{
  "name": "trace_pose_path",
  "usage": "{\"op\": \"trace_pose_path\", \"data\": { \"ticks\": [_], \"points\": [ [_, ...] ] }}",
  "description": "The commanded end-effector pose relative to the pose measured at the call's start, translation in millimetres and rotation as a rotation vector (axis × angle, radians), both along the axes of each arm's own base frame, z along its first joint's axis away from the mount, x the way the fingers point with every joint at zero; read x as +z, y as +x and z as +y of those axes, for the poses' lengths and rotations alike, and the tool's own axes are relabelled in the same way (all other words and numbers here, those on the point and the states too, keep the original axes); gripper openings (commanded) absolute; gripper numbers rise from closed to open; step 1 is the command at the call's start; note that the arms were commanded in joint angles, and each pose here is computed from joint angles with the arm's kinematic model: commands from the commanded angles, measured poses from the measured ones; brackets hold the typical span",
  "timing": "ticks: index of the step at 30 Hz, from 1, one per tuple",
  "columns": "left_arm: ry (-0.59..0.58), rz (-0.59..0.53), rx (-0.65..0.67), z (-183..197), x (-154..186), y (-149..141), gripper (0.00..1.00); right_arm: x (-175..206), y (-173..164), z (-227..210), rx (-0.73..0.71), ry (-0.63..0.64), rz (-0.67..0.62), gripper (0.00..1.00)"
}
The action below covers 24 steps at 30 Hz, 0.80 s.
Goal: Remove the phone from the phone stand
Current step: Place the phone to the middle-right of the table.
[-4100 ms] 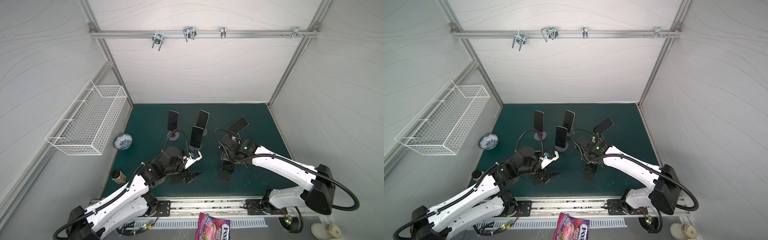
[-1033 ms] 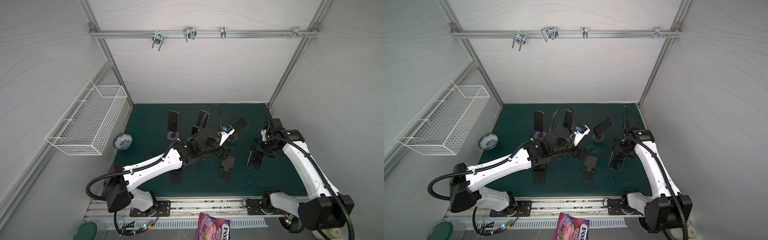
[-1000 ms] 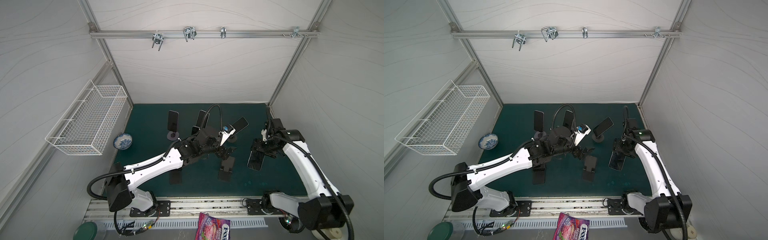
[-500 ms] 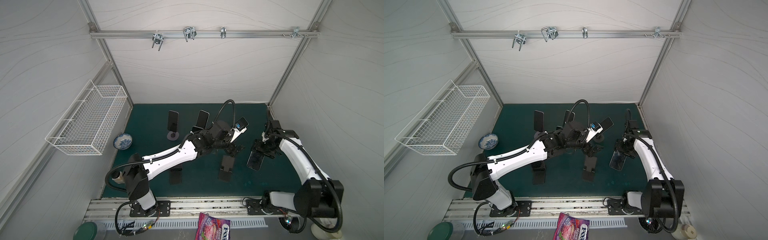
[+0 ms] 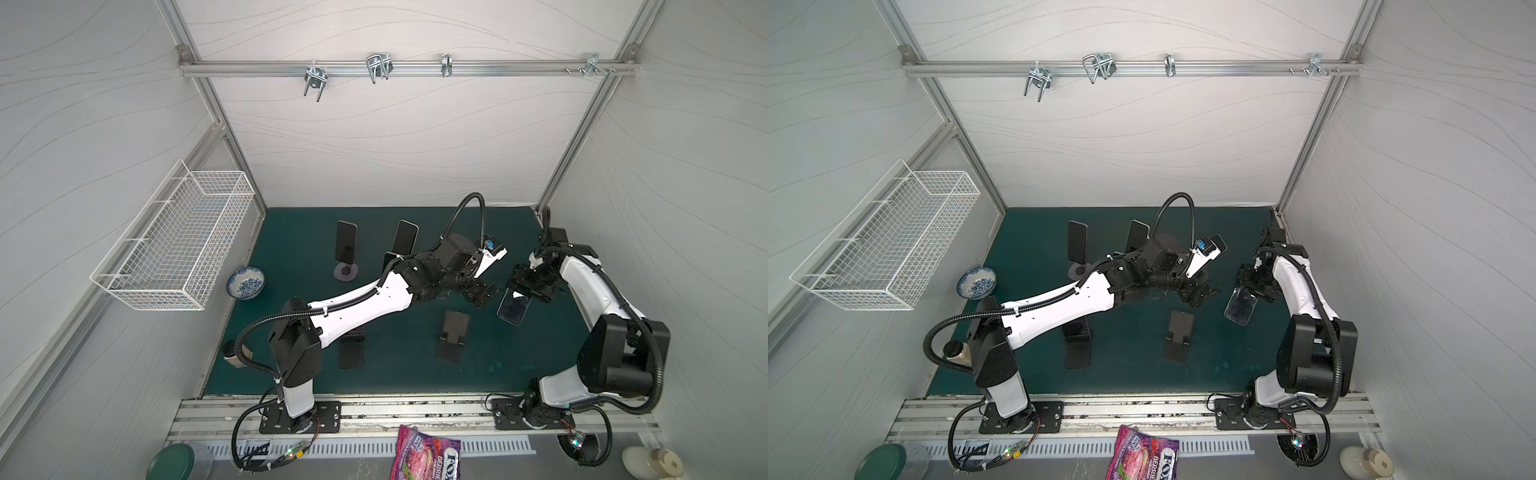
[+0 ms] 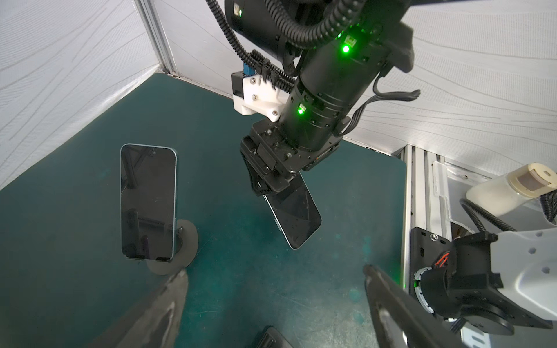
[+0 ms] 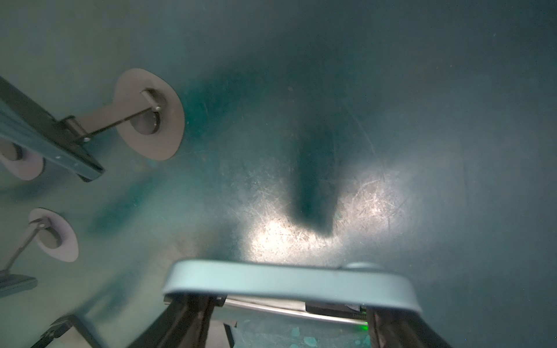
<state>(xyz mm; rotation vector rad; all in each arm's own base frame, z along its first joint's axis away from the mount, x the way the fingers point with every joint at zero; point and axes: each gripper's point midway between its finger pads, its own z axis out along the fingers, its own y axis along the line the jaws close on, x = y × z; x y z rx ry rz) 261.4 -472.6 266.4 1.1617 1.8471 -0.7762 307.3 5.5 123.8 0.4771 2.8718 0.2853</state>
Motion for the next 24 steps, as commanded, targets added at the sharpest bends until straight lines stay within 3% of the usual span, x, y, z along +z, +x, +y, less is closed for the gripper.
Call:
{"op": "trace_pose_path", "data": {
  "ticks": [1, 13, 24],
  "points": [
    [-0.024, 0.010, -0.006, -10, 8, 1, 0.92, 10, 5, 6, 0.045, 0.044, -0.027, 0.50],
    [-0.020, 0.079, -0.026, -17, 1, -4, 0.92, 25, -5, 21, 0.083, 0.158, -0.089, 0.50],
    [0.005, 0.169, 0.009, -29, -10, 0, 0.91, 34, -23, 16, 0.073, 0.125, -0.077, 0.49]
  ]
}}
